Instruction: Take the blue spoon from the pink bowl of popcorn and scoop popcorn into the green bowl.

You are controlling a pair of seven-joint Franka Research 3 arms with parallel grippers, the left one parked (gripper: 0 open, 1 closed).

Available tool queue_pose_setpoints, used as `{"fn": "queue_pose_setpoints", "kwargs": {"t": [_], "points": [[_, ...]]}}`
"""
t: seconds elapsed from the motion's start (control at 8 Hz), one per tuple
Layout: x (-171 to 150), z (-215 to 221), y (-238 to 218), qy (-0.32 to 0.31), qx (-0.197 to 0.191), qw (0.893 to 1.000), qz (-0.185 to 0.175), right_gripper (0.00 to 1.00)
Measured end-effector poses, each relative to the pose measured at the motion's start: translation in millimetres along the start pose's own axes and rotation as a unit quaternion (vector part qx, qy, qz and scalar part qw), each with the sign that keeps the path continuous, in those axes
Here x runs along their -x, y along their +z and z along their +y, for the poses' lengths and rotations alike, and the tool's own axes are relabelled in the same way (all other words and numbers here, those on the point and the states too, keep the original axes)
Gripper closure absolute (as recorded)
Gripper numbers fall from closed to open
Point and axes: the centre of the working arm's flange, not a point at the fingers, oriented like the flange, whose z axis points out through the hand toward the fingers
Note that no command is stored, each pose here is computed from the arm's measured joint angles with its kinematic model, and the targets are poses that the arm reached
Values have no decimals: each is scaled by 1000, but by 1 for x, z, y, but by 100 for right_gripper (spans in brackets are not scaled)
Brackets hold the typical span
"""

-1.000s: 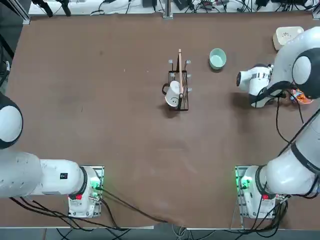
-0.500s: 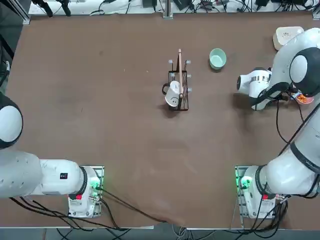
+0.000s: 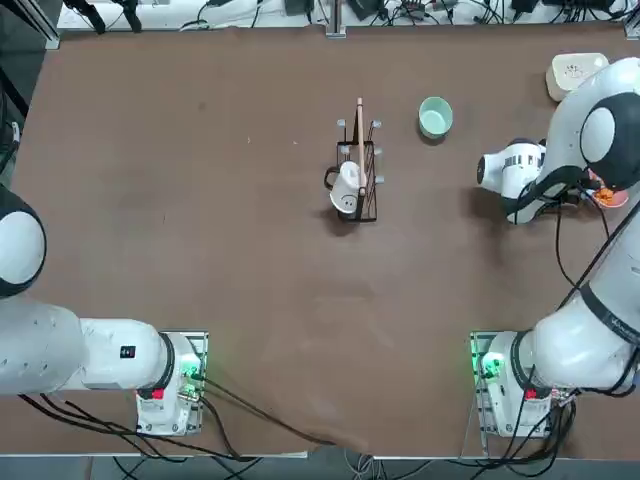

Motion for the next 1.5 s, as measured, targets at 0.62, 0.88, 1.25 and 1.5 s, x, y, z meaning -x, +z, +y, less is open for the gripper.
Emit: {"fn": "queue_pose_setpoints", "kwargs": {"t": [0.62, 0.88, 1.25, 1.5], "points": [[1, -4, 10, 9, 3, 1000, 2, 39], [7, -15, 12, 10, 5, 1000, 1, 44], [7, -16, 12, 11, 7, 1000, 2, 66], [5, -15, 10, 12, 6, 1000, 3, 70]]}}
